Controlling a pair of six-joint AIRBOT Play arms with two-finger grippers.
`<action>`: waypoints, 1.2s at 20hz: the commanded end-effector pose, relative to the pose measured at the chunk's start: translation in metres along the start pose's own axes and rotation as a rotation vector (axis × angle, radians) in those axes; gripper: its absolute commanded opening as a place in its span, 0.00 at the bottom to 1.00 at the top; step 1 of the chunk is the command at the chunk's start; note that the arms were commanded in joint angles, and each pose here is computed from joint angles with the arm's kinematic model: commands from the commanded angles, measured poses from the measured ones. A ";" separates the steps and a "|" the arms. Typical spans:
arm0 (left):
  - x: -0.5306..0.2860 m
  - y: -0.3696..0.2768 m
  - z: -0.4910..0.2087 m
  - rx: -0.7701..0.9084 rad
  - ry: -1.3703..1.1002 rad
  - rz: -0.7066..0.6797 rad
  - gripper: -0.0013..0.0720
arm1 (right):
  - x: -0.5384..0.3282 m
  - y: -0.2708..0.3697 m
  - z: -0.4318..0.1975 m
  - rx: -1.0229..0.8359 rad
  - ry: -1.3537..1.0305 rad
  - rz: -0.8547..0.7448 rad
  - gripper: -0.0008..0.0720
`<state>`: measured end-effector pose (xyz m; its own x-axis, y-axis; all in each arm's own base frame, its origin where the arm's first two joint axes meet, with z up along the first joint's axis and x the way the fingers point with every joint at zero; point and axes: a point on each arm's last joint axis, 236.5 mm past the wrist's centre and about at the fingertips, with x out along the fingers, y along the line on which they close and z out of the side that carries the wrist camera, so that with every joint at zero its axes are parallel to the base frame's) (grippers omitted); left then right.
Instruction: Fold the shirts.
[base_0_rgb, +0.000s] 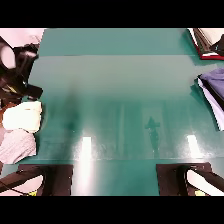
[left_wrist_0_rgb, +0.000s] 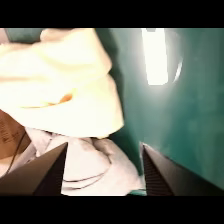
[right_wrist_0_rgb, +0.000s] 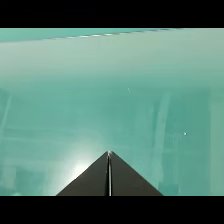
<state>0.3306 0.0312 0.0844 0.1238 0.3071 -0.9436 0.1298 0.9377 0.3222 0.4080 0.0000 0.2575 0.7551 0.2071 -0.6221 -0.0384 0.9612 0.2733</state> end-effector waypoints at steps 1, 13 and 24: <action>0.049 0.020 -0.017 -0.019 0.041 0.129 0.76 | 0.006 -0.001 -0.007 0.005 0.036 0.003 0.03; 0.122 0.048 -0.043 -0.174 0.054 0.078 0.29 | 0.006 -0.001 -0.011 0.007 0.054 0.006 0.03; -0.194 -0.019 0.059 0.096 -0.772 -0.203 0.05 | -0.042 0.019 0.048 -0.051 -0.153 0.013 0.03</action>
<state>0.3731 0.0307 0.1590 0.5344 0.1978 -0.8218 0.0739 0.9576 0.2785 0.4076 0.0015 0.2920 0.7999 0.2041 -0.5644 -0.0637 0.9640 0.2582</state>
